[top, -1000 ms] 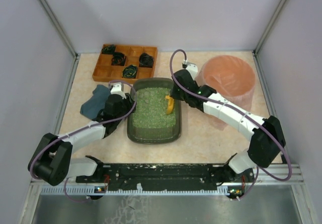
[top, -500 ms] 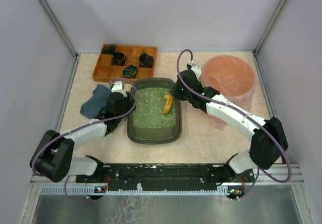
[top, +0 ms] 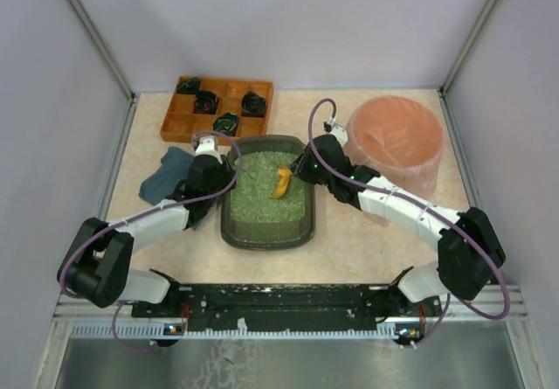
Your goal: Clean the litter box
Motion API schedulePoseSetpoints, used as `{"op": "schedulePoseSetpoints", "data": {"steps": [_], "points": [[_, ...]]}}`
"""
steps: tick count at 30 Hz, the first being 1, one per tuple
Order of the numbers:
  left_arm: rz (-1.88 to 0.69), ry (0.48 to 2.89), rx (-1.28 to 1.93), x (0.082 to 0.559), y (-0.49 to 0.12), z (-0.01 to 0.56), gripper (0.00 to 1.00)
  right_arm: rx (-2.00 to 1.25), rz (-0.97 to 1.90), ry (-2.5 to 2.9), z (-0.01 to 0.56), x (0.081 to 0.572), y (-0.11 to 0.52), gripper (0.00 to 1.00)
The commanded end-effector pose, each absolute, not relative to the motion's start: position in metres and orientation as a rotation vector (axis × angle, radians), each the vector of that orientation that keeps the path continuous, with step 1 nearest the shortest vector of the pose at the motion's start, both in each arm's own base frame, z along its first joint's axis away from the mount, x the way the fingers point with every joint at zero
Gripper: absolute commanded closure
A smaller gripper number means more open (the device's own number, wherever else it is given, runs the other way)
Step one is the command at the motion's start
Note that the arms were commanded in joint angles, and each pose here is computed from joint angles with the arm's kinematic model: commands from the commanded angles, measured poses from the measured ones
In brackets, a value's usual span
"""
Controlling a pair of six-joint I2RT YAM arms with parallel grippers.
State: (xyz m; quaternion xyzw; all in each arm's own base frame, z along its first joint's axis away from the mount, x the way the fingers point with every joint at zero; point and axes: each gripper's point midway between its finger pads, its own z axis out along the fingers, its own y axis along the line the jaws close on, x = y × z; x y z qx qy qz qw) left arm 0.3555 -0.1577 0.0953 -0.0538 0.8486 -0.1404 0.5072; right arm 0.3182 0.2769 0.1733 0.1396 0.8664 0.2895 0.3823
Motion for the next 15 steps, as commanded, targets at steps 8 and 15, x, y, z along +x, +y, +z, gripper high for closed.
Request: {"op": "schedulePoseSetpoints", "data": {"steps": [8, 15], "points": [[-0.406, 2.143, -0.076, 0.347, -0.175, 0.075, 0.66, 0.276, 0.933, 2.373, 0.13, 0.275, 0.332, 1.0], [-0.41, 2.144, -0.072, 0.347, -0.176, 0.075, 0.67, 0.302, 0.913, 2.367, 0.122, 0.272, 0.323, 1.0]]}}
